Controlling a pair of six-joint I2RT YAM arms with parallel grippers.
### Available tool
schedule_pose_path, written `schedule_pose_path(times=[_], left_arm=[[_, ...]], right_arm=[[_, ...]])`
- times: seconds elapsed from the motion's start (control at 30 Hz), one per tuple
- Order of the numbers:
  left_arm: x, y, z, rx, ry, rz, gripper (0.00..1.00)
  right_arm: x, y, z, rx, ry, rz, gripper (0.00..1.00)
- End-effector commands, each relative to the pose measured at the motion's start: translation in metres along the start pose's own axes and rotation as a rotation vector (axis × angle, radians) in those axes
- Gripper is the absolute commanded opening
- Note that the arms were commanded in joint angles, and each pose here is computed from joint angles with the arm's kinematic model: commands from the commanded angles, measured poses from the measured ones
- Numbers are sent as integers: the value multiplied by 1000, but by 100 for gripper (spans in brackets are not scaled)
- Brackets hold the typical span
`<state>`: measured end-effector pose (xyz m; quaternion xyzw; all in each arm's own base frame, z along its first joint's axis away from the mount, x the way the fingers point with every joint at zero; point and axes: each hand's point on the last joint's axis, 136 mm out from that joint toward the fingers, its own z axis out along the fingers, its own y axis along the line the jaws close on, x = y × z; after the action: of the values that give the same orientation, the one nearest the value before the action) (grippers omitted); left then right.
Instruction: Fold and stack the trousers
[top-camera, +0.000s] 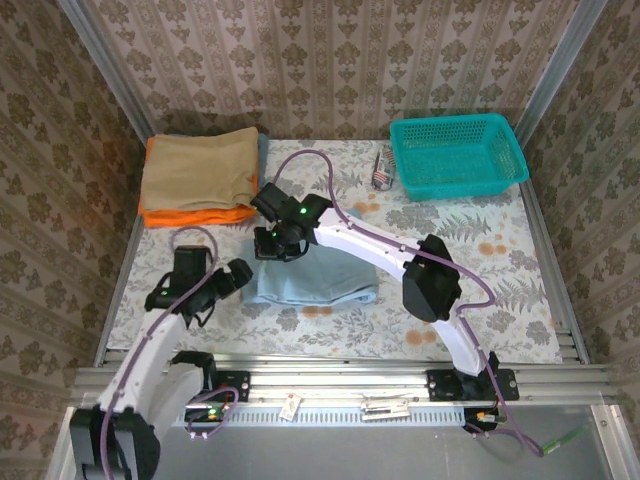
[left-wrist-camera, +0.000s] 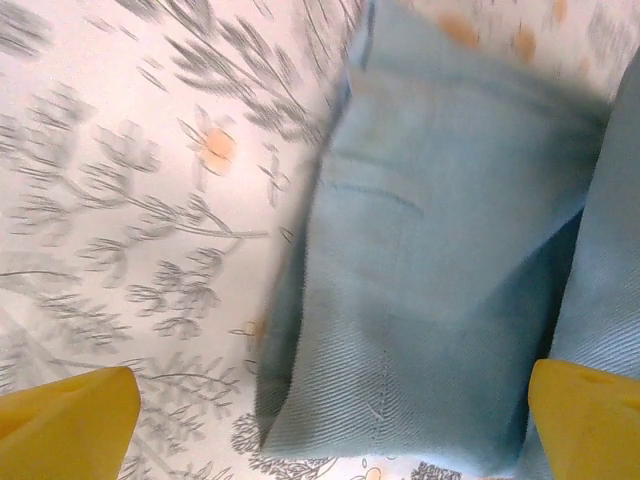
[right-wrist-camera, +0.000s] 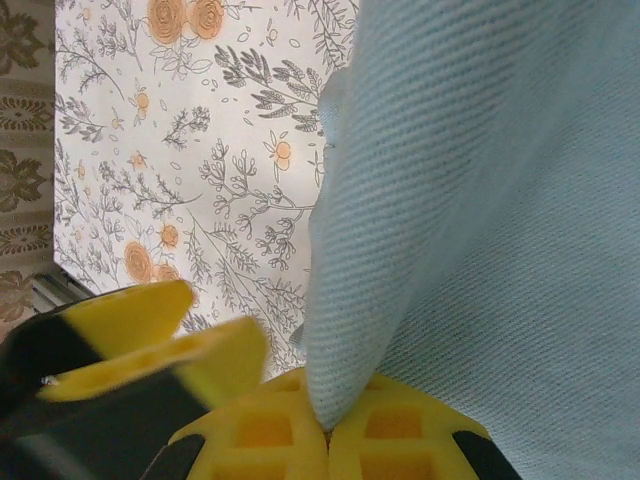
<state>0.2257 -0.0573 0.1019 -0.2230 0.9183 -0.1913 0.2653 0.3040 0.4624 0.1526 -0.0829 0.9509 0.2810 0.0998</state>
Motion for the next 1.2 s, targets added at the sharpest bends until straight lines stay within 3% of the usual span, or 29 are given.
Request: schedule_pose_path(times=[0.0, 0.1, 0.2, 0.3, 0.47, 0.6, 0.67, 0.8, 0.9, 1.03, 1.17], left_arm=[[9, 31, -24, -125, 12, -103, 100], [6, 31, -35, -90, -30, -140, 100], [1, 24, -43, -60, -57, -146, 100], [-7, 14, -48, -29, -68, -130, 100], [-23, -18, -50, 76, -52, -69, 98], [-30, -52, -43, 121, -24, 41, 96], [-30, -77, -37, 138, -6, 123, 96], [-26, -119, -15, 182, 16, 228, 96], [-22, -134, 11, 205, 21, 245, 96], [-9, -106, 59, 133, 43, 222, 92], [12, -48, 91, 56, 87, 118, 88]], right_arm=[[3, 17, 12, -70, 16, -17, 1], [8, 24, 26, -109, 55, -14, 28], [18, 37, 31, -171, 122, -5, 47], [20, 46, 17, -221, 131, -8, 54], [9, 37, -46, -257, 37, -26, 56], [-1, -27, -95, -150, -87, 15, 54], [-1, -73, -113, -102, -126, 83, 49], [13, -145, -127, -30, -167, 201, 22], [33, -184, -117, 23, -149, 257, 2], [61, -216, -83, 50, -106, 312, 0], [97, -240, -41, 55, -32, 369, 0]])
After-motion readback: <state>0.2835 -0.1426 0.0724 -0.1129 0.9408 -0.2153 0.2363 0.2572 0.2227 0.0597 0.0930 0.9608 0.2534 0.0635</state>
